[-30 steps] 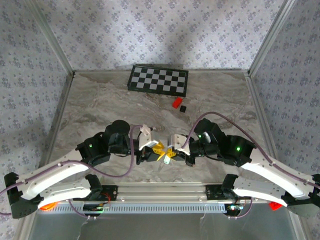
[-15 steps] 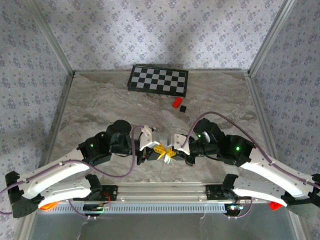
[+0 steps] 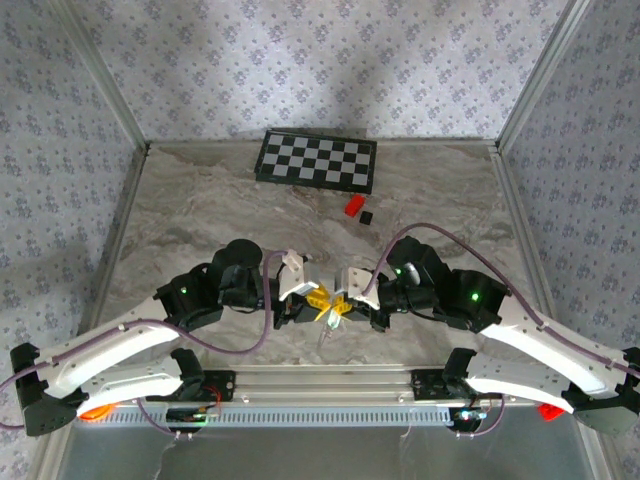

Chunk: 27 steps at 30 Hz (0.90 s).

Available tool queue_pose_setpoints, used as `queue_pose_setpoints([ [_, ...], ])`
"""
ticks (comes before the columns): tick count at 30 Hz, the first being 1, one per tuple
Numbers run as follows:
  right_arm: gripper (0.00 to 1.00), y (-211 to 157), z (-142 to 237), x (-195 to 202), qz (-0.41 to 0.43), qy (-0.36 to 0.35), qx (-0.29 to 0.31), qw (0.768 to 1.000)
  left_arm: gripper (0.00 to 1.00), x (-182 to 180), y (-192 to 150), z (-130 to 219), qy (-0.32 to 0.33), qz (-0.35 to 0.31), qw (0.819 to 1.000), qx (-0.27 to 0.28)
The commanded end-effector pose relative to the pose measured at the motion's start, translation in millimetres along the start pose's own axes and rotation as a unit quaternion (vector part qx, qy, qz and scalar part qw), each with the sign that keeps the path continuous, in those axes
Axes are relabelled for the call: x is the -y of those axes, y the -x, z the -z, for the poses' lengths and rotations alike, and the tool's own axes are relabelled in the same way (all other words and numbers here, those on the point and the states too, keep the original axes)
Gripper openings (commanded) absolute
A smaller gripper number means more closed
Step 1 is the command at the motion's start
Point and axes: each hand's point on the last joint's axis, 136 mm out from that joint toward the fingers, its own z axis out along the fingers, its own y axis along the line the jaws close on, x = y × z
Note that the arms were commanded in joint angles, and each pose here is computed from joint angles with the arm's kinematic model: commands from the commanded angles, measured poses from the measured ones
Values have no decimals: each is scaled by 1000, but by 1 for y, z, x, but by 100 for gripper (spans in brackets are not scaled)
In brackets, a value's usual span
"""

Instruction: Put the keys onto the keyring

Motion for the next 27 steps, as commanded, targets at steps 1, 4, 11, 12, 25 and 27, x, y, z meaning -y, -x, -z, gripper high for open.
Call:
queue_pose_setpoints([
  [1, 0, 18, 1, 3, 10, -2, 30, 1000, 25, 2, 1, -3, -5, -13, 1000, 3],
  [4, 0, 16, 0, 5, 8, -6, 24, 1000, 32, 3, 2, -2, -6, -14, 1000, 4],
  [11, 0, 19, 1, 6, 10, -7, 28, 1000, 32, 3, 4, -1, -4, -17, 1000, 1],
  [12, 0, 19, 1, 6, 10, -7, 29, 1000, 32, 2, 3, -1, -3, -18, 1000, 0],
  [25, 0, 23, 7, 0, 15, 4, 42, 999, 0, -5, 5, 1, 20, -25, 999, 5],
  [27, 0, 23, 7, -1, 16, 6, 45, 999, 0, -4, 9, 2, 21, -26, 999, 12],
])
